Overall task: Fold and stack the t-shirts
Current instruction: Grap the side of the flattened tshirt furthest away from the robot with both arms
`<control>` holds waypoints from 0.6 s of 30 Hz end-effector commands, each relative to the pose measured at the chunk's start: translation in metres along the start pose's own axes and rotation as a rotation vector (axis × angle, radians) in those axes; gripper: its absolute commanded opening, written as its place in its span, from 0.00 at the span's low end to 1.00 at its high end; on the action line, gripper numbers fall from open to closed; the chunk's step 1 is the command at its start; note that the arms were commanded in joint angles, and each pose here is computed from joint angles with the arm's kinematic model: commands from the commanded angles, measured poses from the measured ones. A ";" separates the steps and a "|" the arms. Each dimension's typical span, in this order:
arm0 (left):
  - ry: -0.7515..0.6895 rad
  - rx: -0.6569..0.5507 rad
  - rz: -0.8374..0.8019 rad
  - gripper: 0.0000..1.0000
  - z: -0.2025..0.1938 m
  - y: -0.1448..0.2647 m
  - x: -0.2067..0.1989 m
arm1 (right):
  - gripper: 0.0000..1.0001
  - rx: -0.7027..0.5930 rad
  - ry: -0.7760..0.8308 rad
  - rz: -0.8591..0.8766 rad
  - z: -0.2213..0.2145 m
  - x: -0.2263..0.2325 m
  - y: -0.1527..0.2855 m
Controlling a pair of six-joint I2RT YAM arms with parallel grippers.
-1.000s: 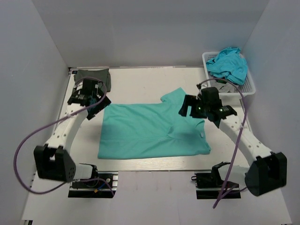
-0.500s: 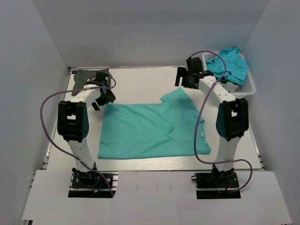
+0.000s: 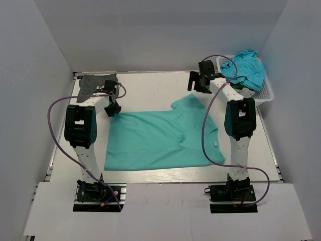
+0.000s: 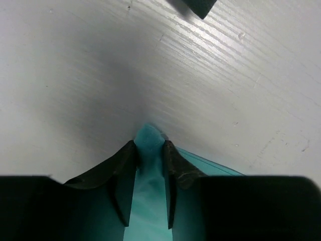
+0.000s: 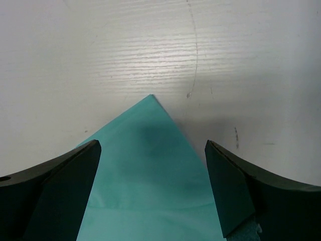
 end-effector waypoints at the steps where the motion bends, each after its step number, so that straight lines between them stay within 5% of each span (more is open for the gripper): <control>1: -0.007 0.089 -0.011 0.37 -0.025 -0.011 0.006 | 0.90 -0.041 0.032 0.016 0.014 0.001 -0.015; 6: -0.012 0.109 0.004 0.16 -0.026 -0.015 0.005 | 0.90 -0.030 0.069 0.053 0.008 0.008 -0.028; 18: -0.012 0.105 0.002 0.16 -0.021 -0.012 0.002 | 0.84 0.013 0.181 0.048 -0.010 0.022 -0.071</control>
Point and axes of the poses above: each gripper's point midway between its finger pads, its own y axis back along the fingers, its own x axis along the line the jaws close on, z = x × y, the point moved 3 cm from there along y, back along the fingers, and after that the axes turned 3 degrees about y, right-handed, at the moved point
